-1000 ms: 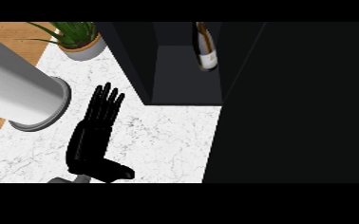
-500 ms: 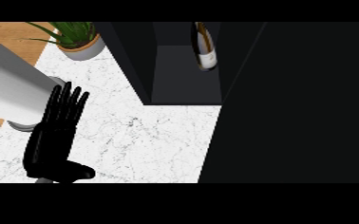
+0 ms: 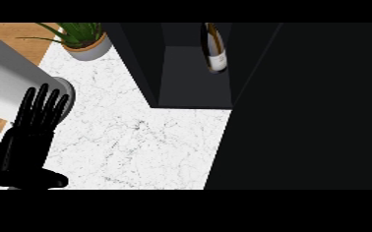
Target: Pick up the wine, place it into the cabinet and close the cabinet
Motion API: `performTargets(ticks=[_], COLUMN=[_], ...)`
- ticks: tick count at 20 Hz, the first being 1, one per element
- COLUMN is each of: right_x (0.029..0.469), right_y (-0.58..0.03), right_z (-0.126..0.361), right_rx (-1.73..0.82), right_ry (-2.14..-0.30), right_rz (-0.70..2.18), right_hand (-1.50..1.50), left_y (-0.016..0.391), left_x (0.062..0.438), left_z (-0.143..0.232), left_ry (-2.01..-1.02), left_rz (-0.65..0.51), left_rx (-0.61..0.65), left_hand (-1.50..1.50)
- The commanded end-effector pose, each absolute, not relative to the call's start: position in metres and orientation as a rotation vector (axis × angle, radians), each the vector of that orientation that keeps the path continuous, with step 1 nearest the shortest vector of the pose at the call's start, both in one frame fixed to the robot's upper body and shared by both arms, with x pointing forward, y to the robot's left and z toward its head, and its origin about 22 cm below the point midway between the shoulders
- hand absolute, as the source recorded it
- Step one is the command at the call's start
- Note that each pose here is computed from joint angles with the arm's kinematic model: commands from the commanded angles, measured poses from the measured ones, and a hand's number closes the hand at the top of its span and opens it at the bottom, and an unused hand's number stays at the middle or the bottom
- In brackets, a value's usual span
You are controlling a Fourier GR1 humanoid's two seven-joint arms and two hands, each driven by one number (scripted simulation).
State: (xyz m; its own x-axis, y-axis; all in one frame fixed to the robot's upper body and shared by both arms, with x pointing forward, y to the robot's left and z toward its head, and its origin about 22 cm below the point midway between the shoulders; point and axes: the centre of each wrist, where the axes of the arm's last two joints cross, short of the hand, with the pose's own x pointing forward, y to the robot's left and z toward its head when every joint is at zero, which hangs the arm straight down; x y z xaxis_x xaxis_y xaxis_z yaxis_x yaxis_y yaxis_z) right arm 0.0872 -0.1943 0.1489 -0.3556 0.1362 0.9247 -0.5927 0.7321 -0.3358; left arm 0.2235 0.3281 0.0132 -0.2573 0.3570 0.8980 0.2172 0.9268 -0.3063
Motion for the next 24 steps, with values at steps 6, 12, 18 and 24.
performTargets(ticks=[6,12,18,24], right_x=[0.077,0.097,0.131,0.166], right_y=[-0.169,-0.158,-0.126,-0.060], right_z=[0.177,0.177,0.178,0.212], right_rx=[0.644,0.641,0.623,0.617], right_ry=[-1.804,-1.821,-1.820,-1.824], right_rz=[0.672,0.689,0.698,0.682], right_hand=[1.50,1.50,1.50,1.50], left_y=[0.357,0.368,0.364,0.390], left_x=[0.231,0.233,0.239,0.227], left_z=[0.026,0.026,0.037,0.027], left_ry=[-1.859,-1.856,-1.851,-1.844], left_rz=[0.118,0.111,0.077,0.109], left_rx=[-0.439,-0.436,-0.473,-0.436], left_hand=[-1.50,-1.50,-1.50,-1.50])
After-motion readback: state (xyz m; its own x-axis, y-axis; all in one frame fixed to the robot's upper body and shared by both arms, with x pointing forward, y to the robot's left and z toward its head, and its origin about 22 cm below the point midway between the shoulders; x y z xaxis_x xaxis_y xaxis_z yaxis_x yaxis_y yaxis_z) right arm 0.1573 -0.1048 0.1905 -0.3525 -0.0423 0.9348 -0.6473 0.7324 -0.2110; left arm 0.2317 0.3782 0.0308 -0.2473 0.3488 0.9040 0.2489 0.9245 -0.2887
